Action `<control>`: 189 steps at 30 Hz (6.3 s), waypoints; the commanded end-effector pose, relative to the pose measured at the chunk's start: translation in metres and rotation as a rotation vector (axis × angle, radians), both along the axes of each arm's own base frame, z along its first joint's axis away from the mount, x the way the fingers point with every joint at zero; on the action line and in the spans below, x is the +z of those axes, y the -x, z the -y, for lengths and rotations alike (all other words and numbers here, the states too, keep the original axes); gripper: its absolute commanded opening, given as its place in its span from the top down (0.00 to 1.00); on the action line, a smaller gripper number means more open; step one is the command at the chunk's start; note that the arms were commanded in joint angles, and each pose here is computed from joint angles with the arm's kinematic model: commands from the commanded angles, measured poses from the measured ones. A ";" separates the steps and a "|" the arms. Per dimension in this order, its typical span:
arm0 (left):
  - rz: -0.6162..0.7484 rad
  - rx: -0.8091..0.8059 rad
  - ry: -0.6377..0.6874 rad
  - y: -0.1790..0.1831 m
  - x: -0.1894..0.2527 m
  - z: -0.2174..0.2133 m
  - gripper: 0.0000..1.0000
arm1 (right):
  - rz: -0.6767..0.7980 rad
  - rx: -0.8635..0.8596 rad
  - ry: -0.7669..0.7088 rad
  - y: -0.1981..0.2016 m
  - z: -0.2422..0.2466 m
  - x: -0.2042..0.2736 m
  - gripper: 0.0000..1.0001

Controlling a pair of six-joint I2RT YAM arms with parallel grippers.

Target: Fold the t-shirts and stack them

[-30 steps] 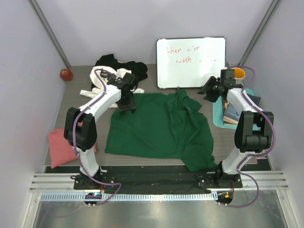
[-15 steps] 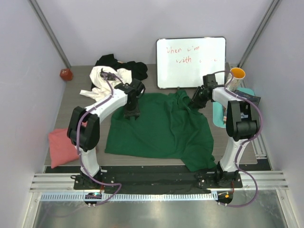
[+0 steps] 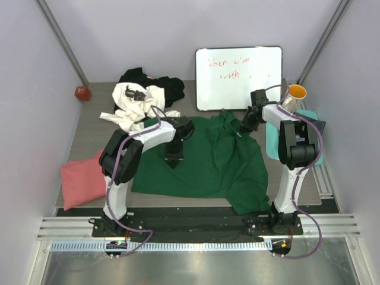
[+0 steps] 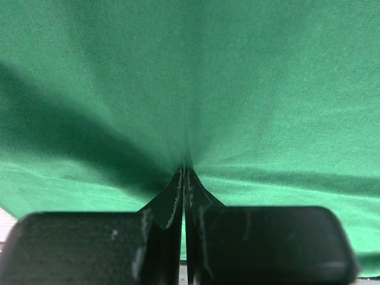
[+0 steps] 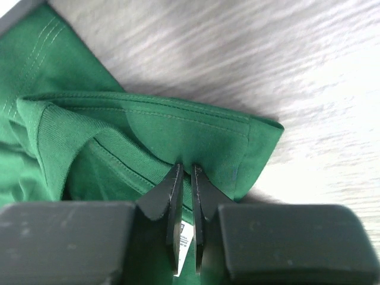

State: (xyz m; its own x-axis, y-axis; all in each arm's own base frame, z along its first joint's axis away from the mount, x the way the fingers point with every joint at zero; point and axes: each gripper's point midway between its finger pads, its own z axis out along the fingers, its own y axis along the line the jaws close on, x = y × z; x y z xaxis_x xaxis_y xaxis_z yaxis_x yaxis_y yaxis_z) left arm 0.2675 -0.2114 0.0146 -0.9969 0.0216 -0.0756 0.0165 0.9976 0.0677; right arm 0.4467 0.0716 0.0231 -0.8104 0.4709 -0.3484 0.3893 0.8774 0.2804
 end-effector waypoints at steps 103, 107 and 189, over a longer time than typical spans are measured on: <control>0.331 0.362 -0.205 -0.116 0.085 -0.118 0.72 | 0.357 0.149 -0.014 0.108 -0.010 0.146 0.56; 0.309 0.349 -0.172 -0.079 0.090 -0.125 0.73 | 0.312 0.145 0.016 0.117 -0.004 0.137 0.54; -0.067 0.612 0.003 0.166 0.018 -0.129 0.46 | 0.129 -0.411 -0.273 0.267 0.012 0.086 0.39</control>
